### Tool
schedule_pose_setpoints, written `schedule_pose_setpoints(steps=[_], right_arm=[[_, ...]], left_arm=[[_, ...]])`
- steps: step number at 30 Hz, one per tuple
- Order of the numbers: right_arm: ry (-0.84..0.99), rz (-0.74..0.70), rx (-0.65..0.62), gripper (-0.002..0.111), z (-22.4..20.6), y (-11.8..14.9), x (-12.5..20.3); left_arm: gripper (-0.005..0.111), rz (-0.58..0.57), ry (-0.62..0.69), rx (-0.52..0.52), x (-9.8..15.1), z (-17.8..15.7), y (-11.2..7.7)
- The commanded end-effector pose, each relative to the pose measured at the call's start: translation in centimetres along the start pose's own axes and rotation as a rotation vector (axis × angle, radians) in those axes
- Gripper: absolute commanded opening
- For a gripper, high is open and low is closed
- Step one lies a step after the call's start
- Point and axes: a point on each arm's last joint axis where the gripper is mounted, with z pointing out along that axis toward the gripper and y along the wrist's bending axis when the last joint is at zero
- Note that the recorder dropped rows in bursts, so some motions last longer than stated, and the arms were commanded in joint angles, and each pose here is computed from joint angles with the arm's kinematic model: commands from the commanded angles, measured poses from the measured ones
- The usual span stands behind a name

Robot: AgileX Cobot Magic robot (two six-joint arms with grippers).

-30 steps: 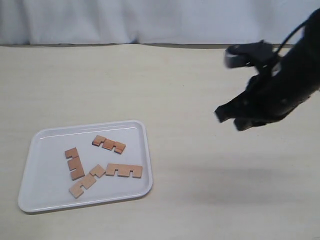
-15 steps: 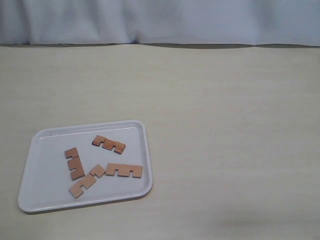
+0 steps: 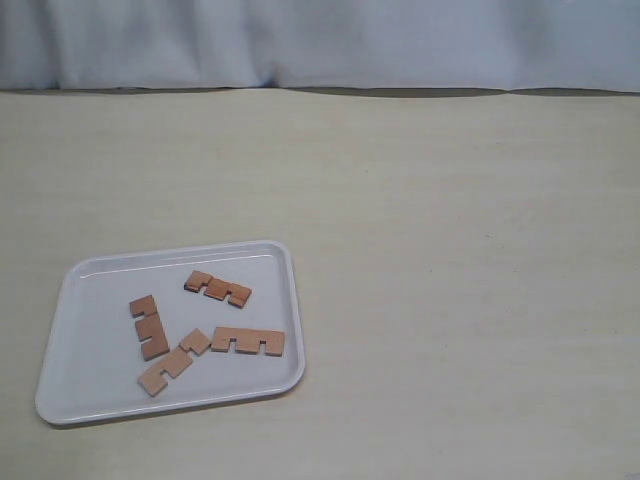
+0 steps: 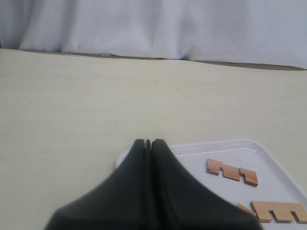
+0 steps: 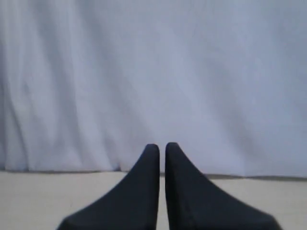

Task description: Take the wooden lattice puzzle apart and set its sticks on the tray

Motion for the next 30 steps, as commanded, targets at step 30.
schedule_pose_setpoints(steps=[30], right_arm=[[-0.093,0.079,0.015,0.004,-1.1,-1.3,11.1]], left_arm=[[0.0,-0.004,-0.008,0.001,0.0,0.0,0.0]])
